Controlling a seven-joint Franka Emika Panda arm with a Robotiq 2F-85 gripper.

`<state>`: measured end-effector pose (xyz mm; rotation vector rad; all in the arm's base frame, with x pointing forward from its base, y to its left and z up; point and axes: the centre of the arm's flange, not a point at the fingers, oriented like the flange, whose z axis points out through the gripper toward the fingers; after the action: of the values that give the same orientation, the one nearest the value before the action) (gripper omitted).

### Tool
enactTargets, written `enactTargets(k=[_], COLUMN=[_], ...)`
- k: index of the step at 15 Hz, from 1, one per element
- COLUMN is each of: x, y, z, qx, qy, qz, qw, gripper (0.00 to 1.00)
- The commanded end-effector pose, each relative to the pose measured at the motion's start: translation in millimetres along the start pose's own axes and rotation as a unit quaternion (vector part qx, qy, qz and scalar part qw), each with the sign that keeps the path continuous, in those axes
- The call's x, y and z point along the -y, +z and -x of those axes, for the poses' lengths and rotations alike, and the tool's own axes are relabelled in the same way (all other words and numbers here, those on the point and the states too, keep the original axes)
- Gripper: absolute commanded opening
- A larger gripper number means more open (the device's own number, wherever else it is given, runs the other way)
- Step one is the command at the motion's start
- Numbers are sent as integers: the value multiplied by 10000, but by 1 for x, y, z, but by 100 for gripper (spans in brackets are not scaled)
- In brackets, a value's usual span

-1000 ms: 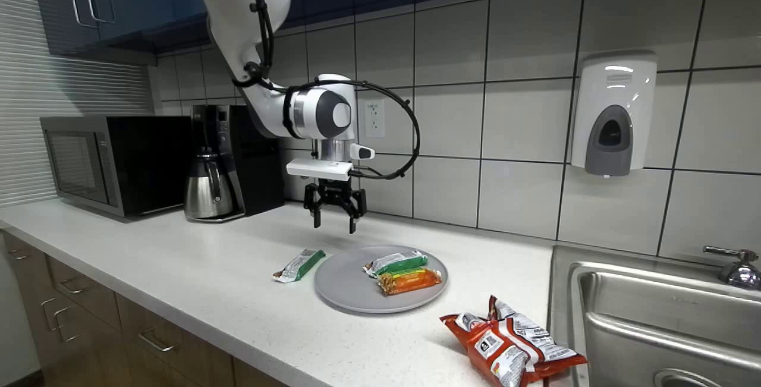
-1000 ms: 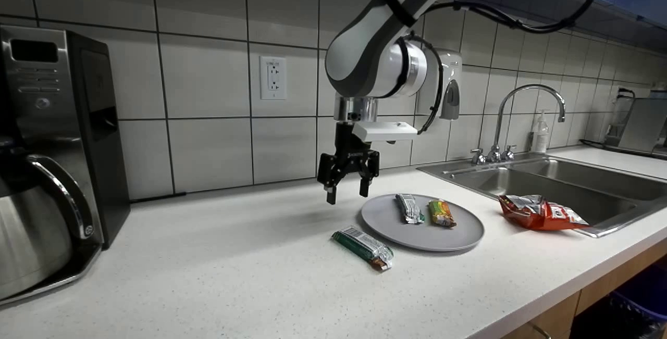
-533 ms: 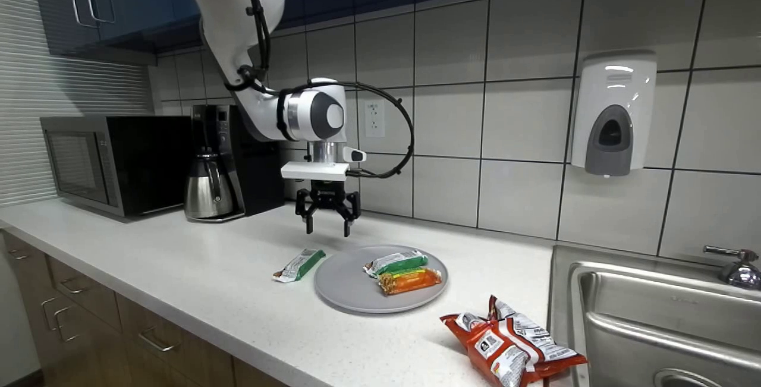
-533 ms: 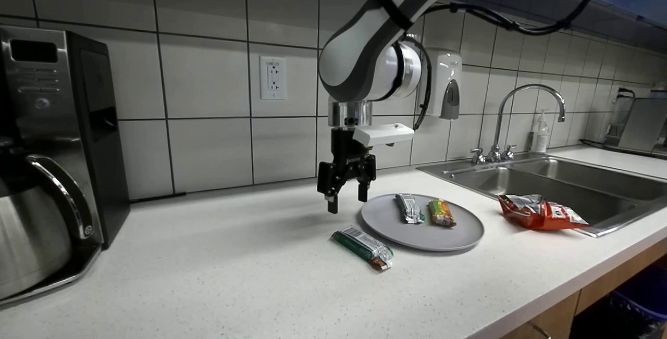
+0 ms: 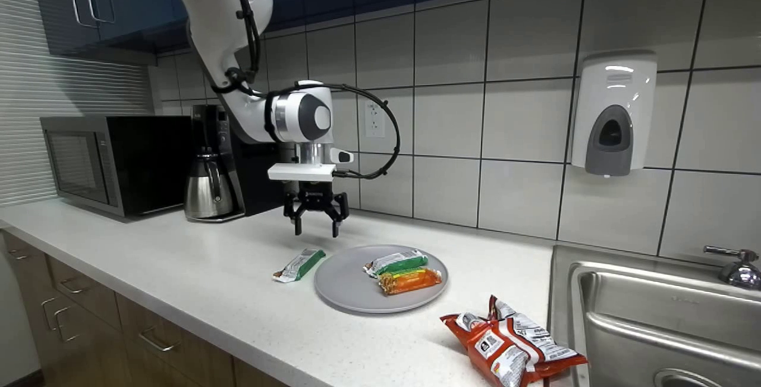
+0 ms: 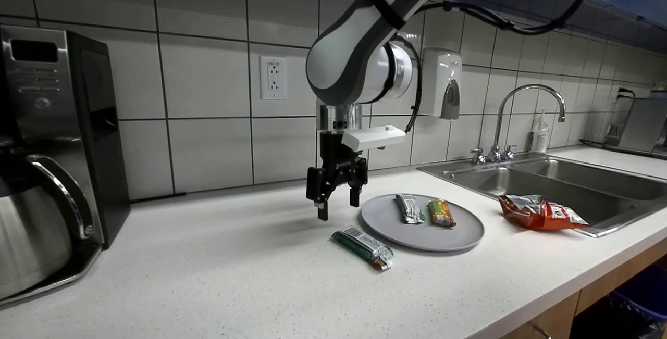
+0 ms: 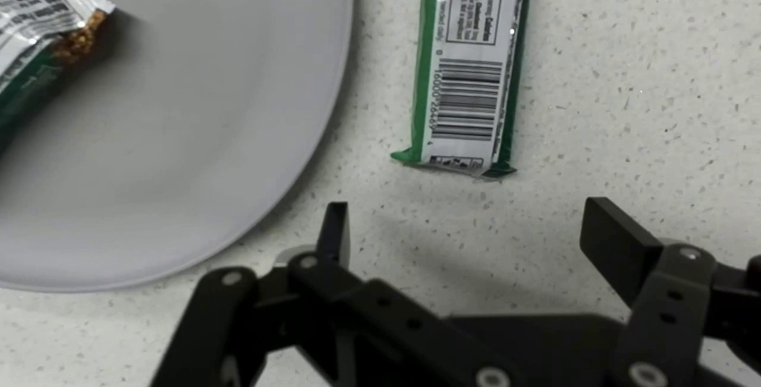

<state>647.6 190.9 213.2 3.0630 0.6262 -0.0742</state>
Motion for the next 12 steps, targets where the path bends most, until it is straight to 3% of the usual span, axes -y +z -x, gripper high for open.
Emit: enactTargets(k=[1,7,12], x=[7,-3,-12], y=[3,23,38], z=[5,11,13], qx=[-62,-81,68], qy=[363,1041,1180], qz=[117,136,188], qw=[9993,9944,9928], gripper=[100,100,100])
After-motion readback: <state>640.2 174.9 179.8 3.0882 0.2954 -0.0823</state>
